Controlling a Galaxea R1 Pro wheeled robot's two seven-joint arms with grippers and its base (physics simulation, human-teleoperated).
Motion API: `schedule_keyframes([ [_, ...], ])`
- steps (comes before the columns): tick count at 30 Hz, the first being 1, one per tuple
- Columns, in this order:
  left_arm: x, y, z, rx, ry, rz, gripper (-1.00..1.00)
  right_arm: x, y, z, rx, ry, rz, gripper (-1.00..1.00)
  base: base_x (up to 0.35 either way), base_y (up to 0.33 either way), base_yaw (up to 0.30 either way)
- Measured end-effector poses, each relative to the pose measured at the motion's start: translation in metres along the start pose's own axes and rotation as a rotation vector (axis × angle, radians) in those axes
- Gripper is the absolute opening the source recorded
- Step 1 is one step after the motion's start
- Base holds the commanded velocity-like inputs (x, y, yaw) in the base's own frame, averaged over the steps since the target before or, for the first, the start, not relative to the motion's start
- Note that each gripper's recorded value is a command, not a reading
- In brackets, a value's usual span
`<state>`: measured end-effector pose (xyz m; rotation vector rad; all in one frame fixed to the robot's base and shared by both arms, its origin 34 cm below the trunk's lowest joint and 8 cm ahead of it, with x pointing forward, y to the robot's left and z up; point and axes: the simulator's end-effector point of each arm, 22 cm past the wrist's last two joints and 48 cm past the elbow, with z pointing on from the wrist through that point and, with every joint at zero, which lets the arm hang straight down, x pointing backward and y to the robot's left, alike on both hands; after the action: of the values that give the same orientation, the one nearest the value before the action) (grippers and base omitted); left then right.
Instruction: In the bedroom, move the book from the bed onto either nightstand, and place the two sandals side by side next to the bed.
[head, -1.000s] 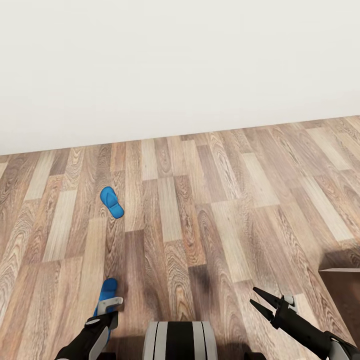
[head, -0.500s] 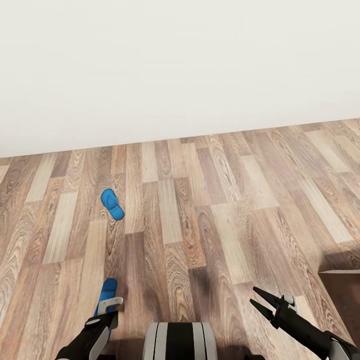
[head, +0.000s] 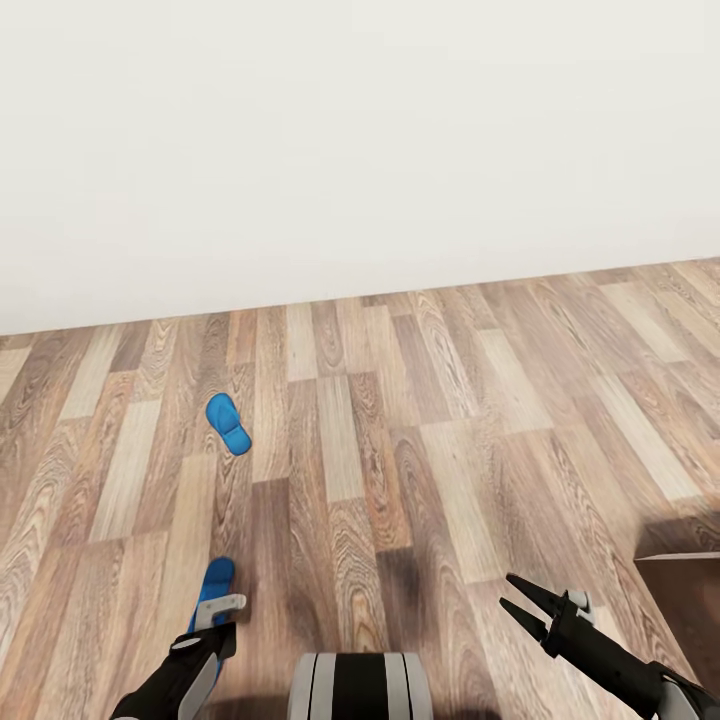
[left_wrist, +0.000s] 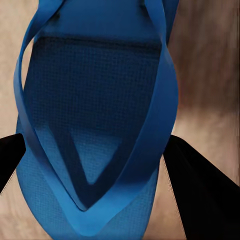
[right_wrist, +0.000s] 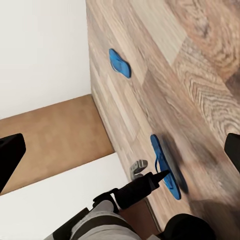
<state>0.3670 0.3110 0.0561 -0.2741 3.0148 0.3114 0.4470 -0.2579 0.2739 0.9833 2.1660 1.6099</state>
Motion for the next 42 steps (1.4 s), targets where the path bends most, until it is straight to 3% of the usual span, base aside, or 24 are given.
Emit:
schedule_keyframes([
  [25,-0.046,-0.001,-0.029,0.017,-0.098,-0.023,-1.00,-0.008,0.046,-0.002,-0.069,-0.018,-0.088,1.00,0.000,0.000,0.000],
  [34,-0.007,0.000,-0.027,0.019,-0.042,-0.020,-1.00,-0.011,0.042,0.002,-0.003,-0.006,-0.192,1.00,0.000,0.000,0.000],
  [42,-0.013,0.000,-0.033,0.020,-0.057,-0.022,-1.00,-0.018,0.047,0.004,0.041,-0.013,-0.293,1.00,0.000,0.000,0.000],
])
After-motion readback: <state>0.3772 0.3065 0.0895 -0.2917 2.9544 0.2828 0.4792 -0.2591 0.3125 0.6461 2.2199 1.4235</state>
